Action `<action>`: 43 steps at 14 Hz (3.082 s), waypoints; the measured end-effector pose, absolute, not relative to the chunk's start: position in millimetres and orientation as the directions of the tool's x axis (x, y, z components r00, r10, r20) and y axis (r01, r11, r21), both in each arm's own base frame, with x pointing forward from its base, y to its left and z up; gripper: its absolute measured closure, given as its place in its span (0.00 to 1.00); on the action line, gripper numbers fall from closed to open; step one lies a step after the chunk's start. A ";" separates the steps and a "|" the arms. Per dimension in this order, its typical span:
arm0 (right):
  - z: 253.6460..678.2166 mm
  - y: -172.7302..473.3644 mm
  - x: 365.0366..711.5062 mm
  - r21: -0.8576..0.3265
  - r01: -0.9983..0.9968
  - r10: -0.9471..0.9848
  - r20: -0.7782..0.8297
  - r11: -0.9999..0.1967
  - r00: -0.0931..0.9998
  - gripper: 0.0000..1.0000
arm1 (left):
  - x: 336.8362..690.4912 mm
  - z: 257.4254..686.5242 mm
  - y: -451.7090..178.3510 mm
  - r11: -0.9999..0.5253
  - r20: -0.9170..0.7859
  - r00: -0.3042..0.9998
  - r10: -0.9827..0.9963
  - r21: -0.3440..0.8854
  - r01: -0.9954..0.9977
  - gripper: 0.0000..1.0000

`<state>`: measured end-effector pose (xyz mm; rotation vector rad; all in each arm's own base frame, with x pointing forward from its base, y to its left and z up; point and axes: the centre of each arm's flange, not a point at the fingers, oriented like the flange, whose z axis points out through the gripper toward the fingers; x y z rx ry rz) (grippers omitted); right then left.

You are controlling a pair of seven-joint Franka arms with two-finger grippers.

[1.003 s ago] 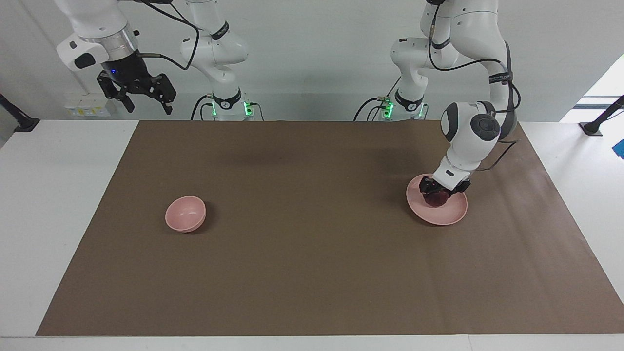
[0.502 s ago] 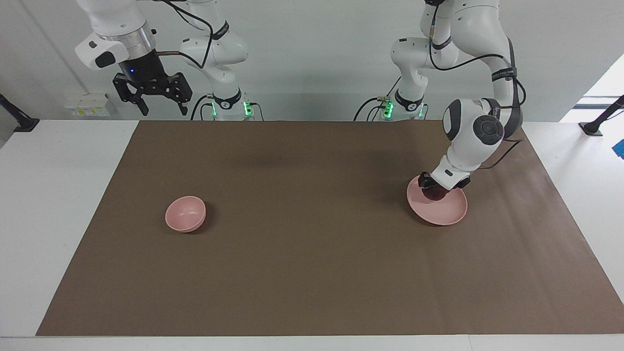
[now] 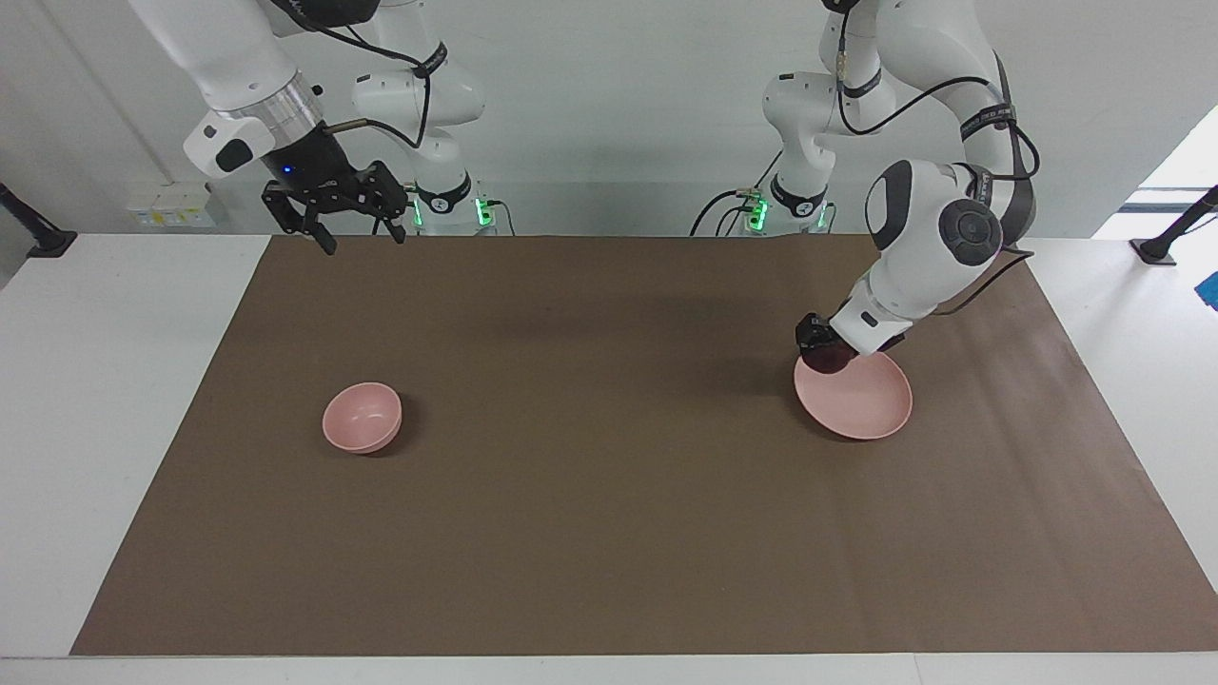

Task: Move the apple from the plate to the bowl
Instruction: 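Lift the apple with the left gripper while the right gripper reaches toward it, then close the right gripper on the apple held by the left gripper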

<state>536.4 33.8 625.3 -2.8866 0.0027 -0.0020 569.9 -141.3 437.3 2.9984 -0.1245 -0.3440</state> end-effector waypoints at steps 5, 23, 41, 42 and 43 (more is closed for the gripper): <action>581.1 48.2 542.5 -0.451 -0.053 -0.057 -0.005 -0.891 0.998 0.00 | 560.7 459.6 -194.0 -0.977 -0.266 0.963 -0.034 0.210 0.023 0.21; 481.6 123.0 515.3 -0.941 -0.173 -0.150 -0.134 -0.292 0.980 0.00 | 551.1 494.6 -320.8 -0.650 -0.488 0.853 0.183 0.591 0.478 0.21; 475.4 125.9 495.5 -0.948 0.006 -0.102 0.041 -0.319 0.994 0.00 | 502.3 481.6 -411.8 -0.381 -0.894 0.431 0.123 0.359 0.852 0.21; 474.6 126.6 493.2 -0.949 0.000 -0.099 0.033 -0.316 0.995 0.00 | 499.8 479.5 -414.7 -0.373 -0.900 0.420 0.119 0.351 0.859 0.21; 474.0 127.4 491.1 -0.949 -0.007 -0.096 0.025 -0.314 0.995 0.00 | 498.1 478.5 -416.9 -0.367 -0.905 0.411 0.114 0.346 0.864 0.21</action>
